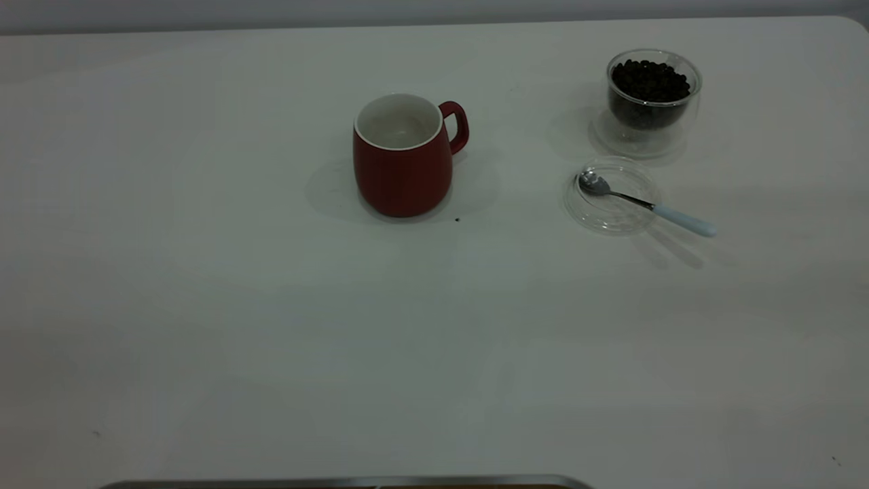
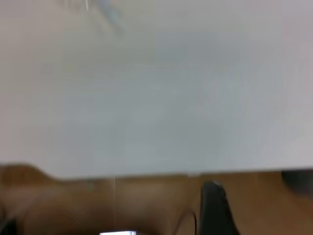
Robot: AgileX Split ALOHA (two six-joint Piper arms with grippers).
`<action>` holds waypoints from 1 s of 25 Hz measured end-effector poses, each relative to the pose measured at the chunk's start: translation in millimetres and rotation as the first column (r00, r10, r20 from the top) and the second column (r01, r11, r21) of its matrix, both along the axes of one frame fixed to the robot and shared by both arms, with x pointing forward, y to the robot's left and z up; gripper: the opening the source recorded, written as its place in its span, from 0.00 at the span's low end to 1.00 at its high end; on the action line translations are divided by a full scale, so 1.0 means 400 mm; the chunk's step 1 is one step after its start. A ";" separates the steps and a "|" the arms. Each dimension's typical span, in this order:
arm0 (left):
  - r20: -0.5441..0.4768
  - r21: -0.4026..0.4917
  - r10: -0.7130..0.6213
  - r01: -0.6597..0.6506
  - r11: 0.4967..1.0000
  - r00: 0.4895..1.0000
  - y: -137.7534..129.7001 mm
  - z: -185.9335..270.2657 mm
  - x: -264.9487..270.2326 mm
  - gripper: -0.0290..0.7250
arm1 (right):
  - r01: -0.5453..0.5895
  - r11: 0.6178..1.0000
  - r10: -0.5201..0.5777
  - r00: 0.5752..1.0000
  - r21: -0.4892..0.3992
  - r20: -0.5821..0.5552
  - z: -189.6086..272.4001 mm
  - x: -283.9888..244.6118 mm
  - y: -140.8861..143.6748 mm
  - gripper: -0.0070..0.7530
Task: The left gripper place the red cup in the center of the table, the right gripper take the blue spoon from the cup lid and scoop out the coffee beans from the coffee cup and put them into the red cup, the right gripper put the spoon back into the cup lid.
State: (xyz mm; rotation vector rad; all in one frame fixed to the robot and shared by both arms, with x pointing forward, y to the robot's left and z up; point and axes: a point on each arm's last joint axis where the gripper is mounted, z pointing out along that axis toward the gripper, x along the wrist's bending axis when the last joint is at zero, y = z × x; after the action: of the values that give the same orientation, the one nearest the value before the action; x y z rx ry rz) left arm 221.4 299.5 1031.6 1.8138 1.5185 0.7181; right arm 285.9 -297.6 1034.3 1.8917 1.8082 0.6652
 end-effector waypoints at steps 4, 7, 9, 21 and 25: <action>0.000 0.000 0.000 0.000 1.000 1.000 0.000 0.000 0.000 0.72 | 0.002 1.000 -0.002 0.992 0.006 0.126 0.008 -0.047 -0.002 0.66; 0.000 0.000 0.000 0.000 1.000 1.000 0.000 0.000 0.000 0.72 | 0.004 1.000 -0.006 0.975 0.011 0.221 0.011 -0.083 -0.003 0.64; 0.000 0.000 0.000 0.000 1.000 1.000 0.000 0.000 0.000 0.72 | 0.005 1.000 -0.009 0.957 0.013 0.289 0.012 -0.110 -0.004 0.62; 0.000 0.001 -0.001 0.001 1.000 1.000 0.000 0.000 0.000 0.72 | 0.006 1.000 -0.011 0.938 0.016 0.347 0.010 -0.135 -0.005 0.53; 0.000 0.001 -0.001 0.001 1.000 1.000 0.000 0.000 0.000 0.72 | 0.006 1.000 -0.011 0.938 0.016 0.347 0.010 -0.135 -0.005 0.51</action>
State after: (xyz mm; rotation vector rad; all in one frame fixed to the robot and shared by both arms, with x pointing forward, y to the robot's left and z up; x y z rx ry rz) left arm 221.4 299.5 1031.6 1.8146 1.5177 0.7185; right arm 232.0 -299.6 1038.4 1.6633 1.5711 0.9451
